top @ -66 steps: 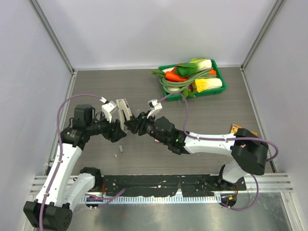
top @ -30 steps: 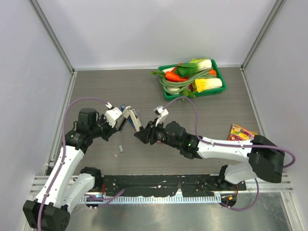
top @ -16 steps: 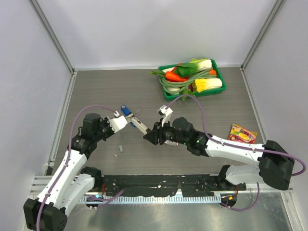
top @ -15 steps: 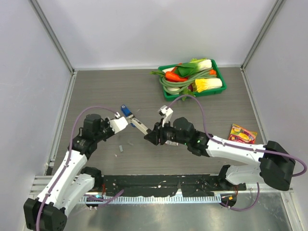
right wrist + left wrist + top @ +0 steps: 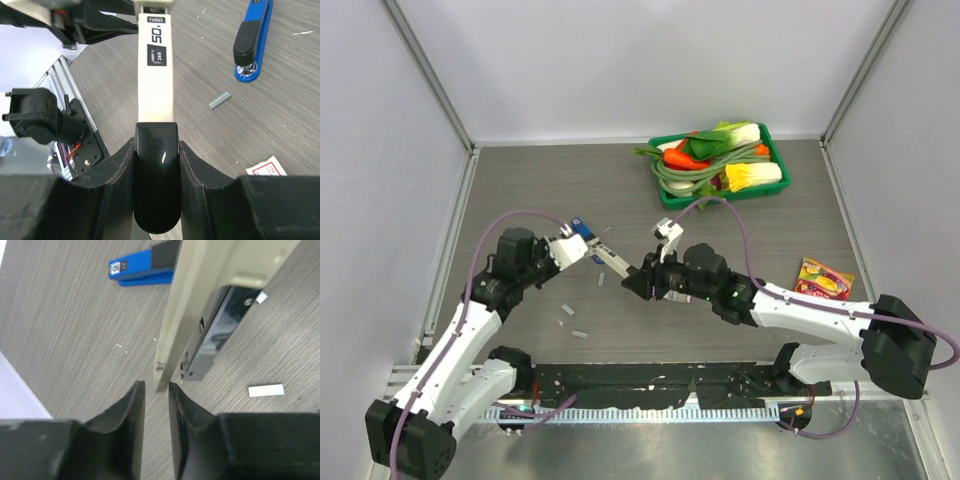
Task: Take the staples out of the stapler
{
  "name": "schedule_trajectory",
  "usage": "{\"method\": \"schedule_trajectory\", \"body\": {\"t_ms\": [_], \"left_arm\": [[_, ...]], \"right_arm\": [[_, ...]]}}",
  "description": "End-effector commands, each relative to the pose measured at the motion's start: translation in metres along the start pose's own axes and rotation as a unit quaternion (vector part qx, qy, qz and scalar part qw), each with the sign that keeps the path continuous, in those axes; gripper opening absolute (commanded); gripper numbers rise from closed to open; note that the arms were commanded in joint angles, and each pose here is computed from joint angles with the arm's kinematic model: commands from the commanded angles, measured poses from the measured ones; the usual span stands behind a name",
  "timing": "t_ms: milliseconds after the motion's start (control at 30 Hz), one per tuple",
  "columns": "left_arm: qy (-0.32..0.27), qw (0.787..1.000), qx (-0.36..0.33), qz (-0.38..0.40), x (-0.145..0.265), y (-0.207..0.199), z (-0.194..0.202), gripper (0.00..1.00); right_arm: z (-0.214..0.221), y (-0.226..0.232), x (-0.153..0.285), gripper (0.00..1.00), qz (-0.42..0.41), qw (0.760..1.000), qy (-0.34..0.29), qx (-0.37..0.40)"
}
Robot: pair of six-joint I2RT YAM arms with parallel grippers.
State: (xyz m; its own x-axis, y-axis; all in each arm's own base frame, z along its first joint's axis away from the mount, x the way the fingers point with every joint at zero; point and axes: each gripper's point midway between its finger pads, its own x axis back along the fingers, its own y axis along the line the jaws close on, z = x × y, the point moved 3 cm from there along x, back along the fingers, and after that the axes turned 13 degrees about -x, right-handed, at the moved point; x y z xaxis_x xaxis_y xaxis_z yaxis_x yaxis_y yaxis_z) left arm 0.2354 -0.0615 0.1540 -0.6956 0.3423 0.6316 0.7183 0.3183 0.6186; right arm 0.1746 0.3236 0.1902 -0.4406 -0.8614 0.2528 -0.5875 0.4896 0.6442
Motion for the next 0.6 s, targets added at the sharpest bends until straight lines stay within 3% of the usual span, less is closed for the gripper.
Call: {"method": "schedule_trajectory", "body": {"t_ms": [0, 133, 267, 567], "left_arm": [[-0.004, 0.993, 0.12, 0.001, 0.023, 0.023, -0.025, 0.34], [-0.046, 0.982, 0.176, 0.051, 0.036, 0.021, -0.052, 0.44], [-0.052, 0.974, 0.211, 0.063, 0.049, 0.022, -0.062, 0.63], [-0.029, 0.952, 0.304, 0.006, 0.08, 0.051, -0.064, 0.71]], "right_arm": [[-0.046, 0.022, -0.013, 0.01, -0.014, 0.997, -0.069, 0.012], [-0.082, 0.042, -0.025, 0.01, -0.018, 0.994, -0.105, 0.027], [-0.104, 0.055, -0.041, 0.01, -0.022, 0.992, -0.119, 0.036], [-0.112, 0.075, -0.092, 0.01, -0.05, 0.992, -0.103, 0.059]]}}
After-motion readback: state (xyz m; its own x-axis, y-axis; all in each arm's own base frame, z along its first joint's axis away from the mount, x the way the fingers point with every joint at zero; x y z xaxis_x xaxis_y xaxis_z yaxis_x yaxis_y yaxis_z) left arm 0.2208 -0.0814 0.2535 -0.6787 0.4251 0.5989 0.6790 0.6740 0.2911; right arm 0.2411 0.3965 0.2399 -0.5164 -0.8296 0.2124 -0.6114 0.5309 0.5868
